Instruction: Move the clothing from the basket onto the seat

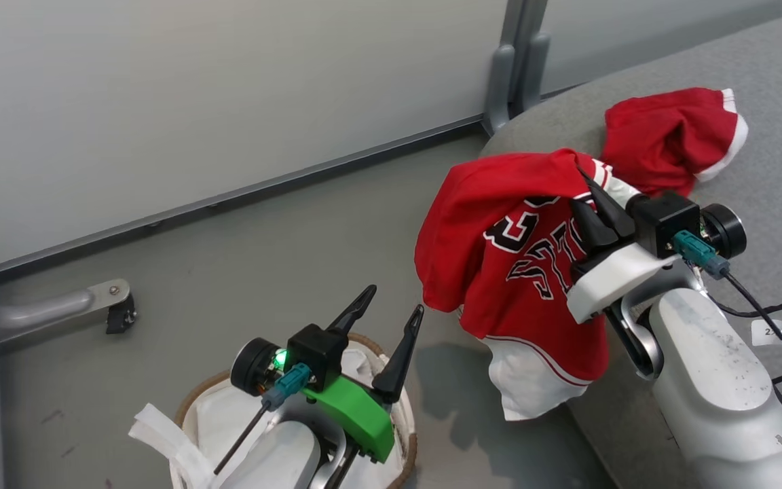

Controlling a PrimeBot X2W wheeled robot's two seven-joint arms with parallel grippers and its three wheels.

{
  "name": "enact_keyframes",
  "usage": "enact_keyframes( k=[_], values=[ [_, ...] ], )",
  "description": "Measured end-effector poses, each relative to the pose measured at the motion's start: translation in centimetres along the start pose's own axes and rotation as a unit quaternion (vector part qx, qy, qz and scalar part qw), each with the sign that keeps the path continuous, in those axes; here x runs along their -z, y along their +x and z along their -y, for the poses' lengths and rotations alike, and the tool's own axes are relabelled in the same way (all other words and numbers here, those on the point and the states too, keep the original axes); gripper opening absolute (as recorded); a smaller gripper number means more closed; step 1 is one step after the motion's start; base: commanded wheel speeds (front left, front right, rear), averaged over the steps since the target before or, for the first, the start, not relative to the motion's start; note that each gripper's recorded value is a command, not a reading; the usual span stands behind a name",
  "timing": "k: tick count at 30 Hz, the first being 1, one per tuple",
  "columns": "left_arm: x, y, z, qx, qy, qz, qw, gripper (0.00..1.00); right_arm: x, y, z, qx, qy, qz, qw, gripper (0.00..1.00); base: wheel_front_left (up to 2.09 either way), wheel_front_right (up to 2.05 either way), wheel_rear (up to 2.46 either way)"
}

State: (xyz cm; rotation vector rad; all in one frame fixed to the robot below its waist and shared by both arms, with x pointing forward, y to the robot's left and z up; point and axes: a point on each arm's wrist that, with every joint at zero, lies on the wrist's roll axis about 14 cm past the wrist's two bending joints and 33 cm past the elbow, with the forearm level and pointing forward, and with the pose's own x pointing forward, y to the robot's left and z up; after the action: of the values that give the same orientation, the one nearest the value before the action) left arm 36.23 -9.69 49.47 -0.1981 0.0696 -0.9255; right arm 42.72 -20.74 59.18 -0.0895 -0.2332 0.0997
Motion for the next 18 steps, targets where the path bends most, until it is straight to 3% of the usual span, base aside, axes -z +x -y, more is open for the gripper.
enact_keyframes(
  k=[10, 18],
  values=[
    [2.2, 3.1, 2.6, 0.068, -0.022, -0.022, 0.997, 1.0, 1.9, -1.7, 4.7, 0.063, -0.018, -0.031, 0.997, 0.0, 0.0, 0.0, 0.0],
    [4.3, 4.1, 2.0, 0.085, -0.035, -0.04, 0.995, 1.0, 0.0, 1.3, 8.8, 0.085, -0.075, -0.013, 0.994, 0.0, 0.0, 0.0, 0.0]
  ],
)
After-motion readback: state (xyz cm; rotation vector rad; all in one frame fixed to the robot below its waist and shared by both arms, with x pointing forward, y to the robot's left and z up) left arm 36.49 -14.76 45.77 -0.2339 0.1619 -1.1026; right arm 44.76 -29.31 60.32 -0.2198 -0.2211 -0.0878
